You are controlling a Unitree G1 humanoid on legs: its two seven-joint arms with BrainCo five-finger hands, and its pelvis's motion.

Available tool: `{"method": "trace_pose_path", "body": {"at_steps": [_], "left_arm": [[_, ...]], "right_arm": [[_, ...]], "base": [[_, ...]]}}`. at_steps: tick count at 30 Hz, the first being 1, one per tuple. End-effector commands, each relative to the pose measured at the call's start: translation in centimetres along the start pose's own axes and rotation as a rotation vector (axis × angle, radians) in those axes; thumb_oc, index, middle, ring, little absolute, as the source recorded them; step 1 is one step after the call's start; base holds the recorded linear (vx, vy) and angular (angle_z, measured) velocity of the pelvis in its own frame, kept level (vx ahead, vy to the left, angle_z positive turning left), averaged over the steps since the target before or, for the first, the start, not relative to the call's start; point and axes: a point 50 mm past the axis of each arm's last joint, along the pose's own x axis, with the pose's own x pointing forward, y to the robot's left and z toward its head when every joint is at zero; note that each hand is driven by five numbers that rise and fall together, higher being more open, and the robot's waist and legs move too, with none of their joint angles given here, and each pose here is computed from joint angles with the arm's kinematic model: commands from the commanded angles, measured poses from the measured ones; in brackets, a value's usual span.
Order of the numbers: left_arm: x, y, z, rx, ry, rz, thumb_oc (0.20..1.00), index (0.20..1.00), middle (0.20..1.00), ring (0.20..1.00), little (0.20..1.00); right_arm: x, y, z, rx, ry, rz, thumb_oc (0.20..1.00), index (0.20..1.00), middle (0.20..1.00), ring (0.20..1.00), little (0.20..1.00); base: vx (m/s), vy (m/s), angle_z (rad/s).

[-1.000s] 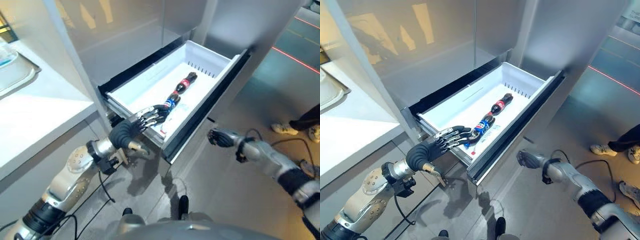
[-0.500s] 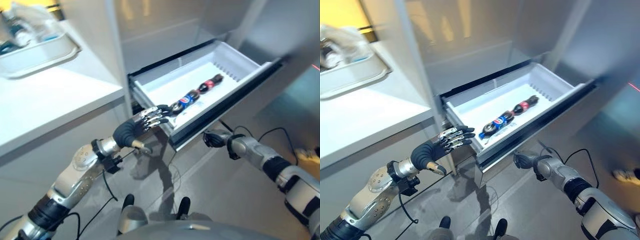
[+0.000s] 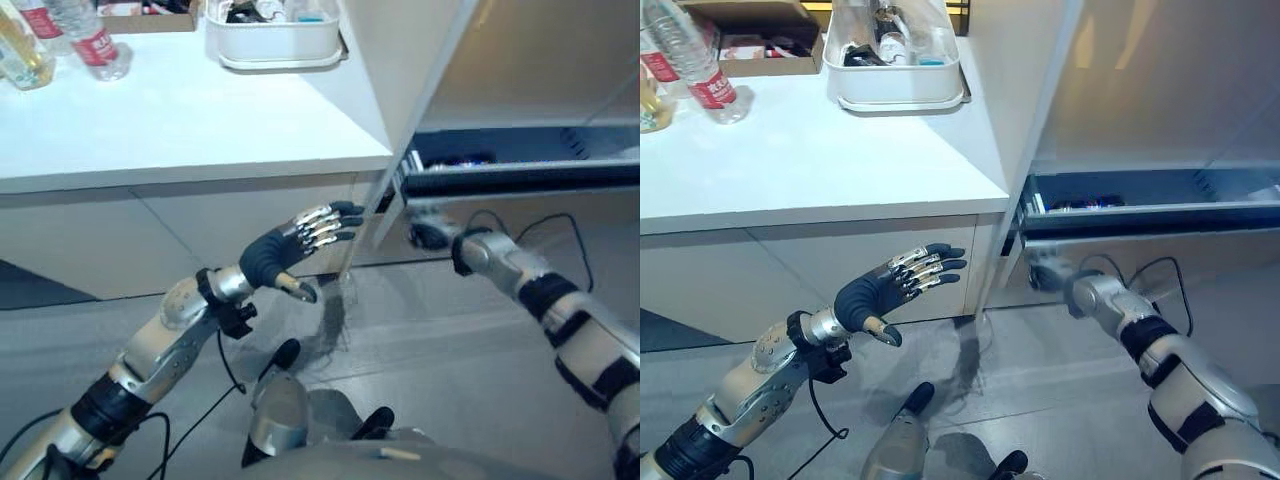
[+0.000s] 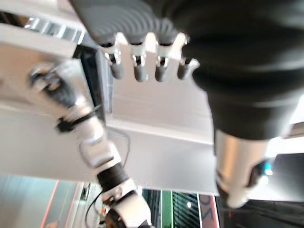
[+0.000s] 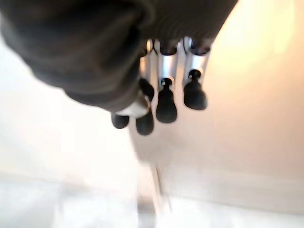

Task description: Take the drinks into the refrigerator

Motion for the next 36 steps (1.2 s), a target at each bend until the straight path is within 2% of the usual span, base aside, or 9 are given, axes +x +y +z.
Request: {"method": "trace_pose_path", "body": {"at_steps": [1, 4, 10, 11, 12, 19, 26, 34, 36], "left_arm": [[1.2, -0.3, 1.5, 0.004, -0.123, -0.024, 1.000, 1.000, 1.000, 1.000, 1.000], [1.0, -0.2, 1.4, 0.010, -0.116, -0.010, 1.000, 1.000, 1.000, 1.000, 1.000], [0.0, 0.1, 1.3, 0.053, -0.108, 0.047, 1.000, 1.000, 1.000, 1.000, 1.000], [-0.2, 0.2, 1.2, 0.057, -0.104, 0.061, 1.000, 1.000, 1.000, 1.000, 1.000], [-0.2, 0.2, 1.2, 0.055, -0.103, 0.060, 1.000, 1.000, 1.000, 1.000, 1.000], [-3.3, 2.3, -1.2, 0.130, 0.005, 0.271, 1.000, 1.000, 1.000, 1.000, 1.000], [-9.1, 4.2, -8.5, 0.241, 0.342, 0.590, 1.000, 1.000, 1.000, 1.000, 1.000], [-16.6, 1.4, -17.6, 0.136, 0.860, 0.811, 1.000, 1.000, 1.000, 1.000, 1.000], [-20.8, -1.6, -20.6, -0.020, 1.109, 0.952, 1.000, 1.000, 1.000, 1.000, 1.000]], "right_arm": [[1.2, -7.2, 1.5, 0.027, -0.051, -0.271, 0.200, 0.200, 0.200, 0.200, 0.200], [0.9, -5.3, 1.0, 0.064, -0.031, -0.230, 0.200, 0.200, 0.200, 0.200, 0.200], [-2.0, 3.7, -0.2, 0.346, 0.034, -0.084, 0.200, 0.200, 0.200, 0.200, 0.200], [-2.7, 4.8, -0.8, 0.391, 0.062, -0.077, 0.799, 0.799, 0.799, 0.799, 0.799], [-2.8, 4.9, -0.8, 0.393, 0.063, -0.076, 1.000, 1.000, 1.000, 1.000, 1.000], [-7.5, 11.3, -1.9, 0.769, 0.208, -0.083, 1.000, 1.000, 1.000, 1.000, 1.000], [-11.5, 16.8, -2.3, 1.029, 0.375, -0.053, 1.000, 1.000, 1.000, 1.000, 1.000], [-15.5, 22.3, -2.4, 1.165, 0.608, 0.051, 1.000, 1.000, 1.000, 1.000, 1.000], [-16.5, 24.2, -1.8, 1.173, 0.674, 0.135, 1.000, 1.000, 1.000, 1.000, 1.000]], "base": [[0.00, 0.049, 0.08], [-0.01, 0.039, 0.01], [-0.07, 0.096, -0.16], [-0.01, 0.026, -0.34], [-0.01, 0.038, -0.33], [-0.01, 0.045, -0.41], [0.00, 0.052, -0.50], [0.00, 0.045, -0.44], [0.02, 0.046, -0.52]]}}
